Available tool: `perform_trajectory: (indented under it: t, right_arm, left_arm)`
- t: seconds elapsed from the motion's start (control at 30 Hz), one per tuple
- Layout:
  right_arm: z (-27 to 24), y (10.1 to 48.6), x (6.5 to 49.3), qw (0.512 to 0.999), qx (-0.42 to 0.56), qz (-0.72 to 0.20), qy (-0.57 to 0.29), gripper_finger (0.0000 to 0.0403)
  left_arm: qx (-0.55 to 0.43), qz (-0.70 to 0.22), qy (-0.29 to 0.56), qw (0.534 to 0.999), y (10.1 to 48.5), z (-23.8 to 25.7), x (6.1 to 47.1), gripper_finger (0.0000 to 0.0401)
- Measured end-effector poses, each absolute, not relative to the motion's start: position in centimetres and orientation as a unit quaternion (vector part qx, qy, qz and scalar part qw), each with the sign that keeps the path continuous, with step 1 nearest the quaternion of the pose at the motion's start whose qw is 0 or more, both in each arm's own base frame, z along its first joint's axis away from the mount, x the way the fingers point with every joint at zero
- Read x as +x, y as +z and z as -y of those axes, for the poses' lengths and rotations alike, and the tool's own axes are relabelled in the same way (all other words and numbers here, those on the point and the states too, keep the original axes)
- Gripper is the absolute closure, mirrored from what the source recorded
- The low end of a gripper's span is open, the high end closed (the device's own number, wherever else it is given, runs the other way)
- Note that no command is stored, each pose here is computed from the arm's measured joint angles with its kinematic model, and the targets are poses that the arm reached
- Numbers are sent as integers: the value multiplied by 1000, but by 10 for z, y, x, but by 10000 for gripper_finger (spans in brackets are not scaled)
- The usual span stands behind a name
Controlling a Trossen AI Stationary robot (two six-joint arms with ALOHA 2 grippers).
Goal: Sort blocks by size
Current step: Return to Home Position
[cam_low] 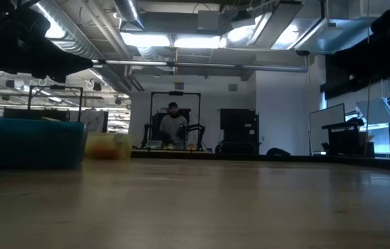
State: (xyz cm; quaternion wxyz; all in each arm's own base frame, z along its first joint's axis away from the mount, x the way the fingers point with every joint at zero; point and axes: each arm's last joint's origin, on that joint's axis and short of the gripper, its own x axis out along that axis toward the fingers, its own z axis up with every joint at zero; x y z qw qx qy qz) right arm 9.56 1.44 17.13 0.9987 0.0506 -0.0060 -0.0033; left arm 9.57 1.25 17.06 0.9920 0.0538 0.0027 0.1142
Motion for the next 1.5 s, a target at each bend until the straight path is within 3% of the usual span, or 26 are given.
perform_trajectory:
  t: [1.17, 1.5]
  right_arm:
    - [-20, 172, 95, 998, 51, 8, 21, 343]
    - [-18, 172, 95, 999, 37, 10, -13, 343]
  left_arm:
    - [53, -3, 114, 992, 170, -13, 96, 394]
    - [54, -3, 114, 992, 170, -13, 96, 399]
